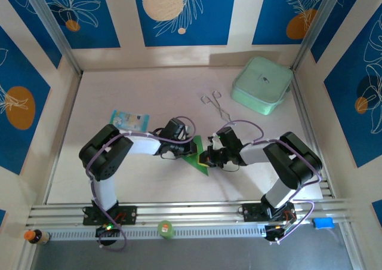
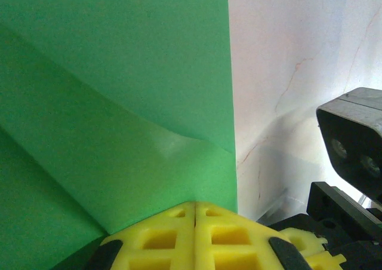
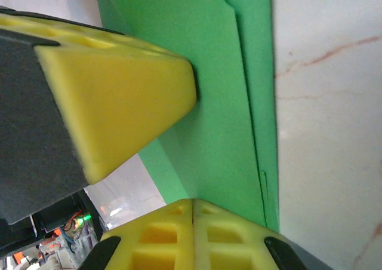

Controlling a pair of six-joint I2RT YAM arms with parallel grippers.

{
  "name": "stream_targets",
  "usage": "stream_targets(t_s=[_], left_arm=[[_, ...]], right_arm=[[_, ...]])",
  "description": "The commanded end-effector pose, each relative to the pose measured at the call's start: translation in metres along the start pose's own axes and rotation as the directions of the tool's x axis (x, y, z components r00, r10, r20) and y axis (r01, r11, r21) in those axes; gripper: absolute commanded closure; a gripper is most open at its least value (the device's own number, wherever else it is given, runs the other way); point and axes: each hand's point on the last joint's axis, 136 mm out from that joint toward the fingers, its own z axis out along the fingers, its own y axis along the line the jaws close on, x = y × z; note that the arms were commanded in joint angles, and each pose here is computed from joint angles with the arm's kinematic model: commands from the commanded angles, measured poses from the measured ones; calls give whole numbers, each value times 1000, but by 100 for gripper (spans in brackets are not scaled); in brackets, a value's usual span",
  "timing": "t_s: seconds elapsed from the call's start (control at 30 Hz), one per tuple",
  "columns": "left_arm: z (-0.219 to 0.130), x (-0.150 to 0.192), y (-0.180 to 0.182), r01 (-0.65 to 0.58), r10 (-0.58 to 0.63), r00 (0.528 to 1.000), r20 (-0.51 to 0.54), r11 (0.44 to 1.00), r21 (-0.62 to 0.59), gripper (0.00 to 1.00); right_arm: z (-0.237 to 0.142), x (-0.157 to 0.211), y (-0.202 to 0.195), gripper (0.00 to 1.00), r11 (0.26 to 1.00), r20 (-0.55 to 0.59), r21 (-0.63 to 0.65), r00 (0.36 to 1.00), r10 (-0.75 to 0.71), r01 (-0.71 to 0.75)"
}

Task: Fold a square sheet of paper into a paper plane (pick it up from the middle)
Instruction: Fourth fold the wing at the center of the table.

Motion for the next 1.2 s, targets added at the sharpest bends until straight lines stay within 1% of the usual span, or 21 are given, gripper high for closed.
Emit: stream_targets(t_s=[0.0, 0.17, 0.3, 0.77, 0.9, 1.17], left_arm=[[-1, -11, 38, 50, -46, 998, 35, 989, -136, 96], [-4, -32, 33, 48, -41, 997, 59, 993, -111, 96], [-7, -48, 37, 56, -47, 996, 80, 993, -104, 96], [-26, -86, 65, 88, -71, 987, 146, 989, -115, 96], [-33, -95, 67, 76, -55, 986, 159, 989, -130, 96], [-51, -105, 52, 59, -32, 979, 199, 990, -131, 95]], right_arm=[[-3, 42, -55, 100, 976, -92, 175, 985, 146, -129], [-3, 43, -56, 100, 977, -94, 172, 985, 146, -128], [-3, 43, -56, 100, 978, -97, 165, 985, 145, -128], [-4, 42, -58, 100, 979, -102, 153, 983, 151, -135], [-3, 42, -58, 100, 979, -105, 151, 983, 152, -135], [-3, 42, -57, 100, 981, -110, 145, 983, 148, -131]])
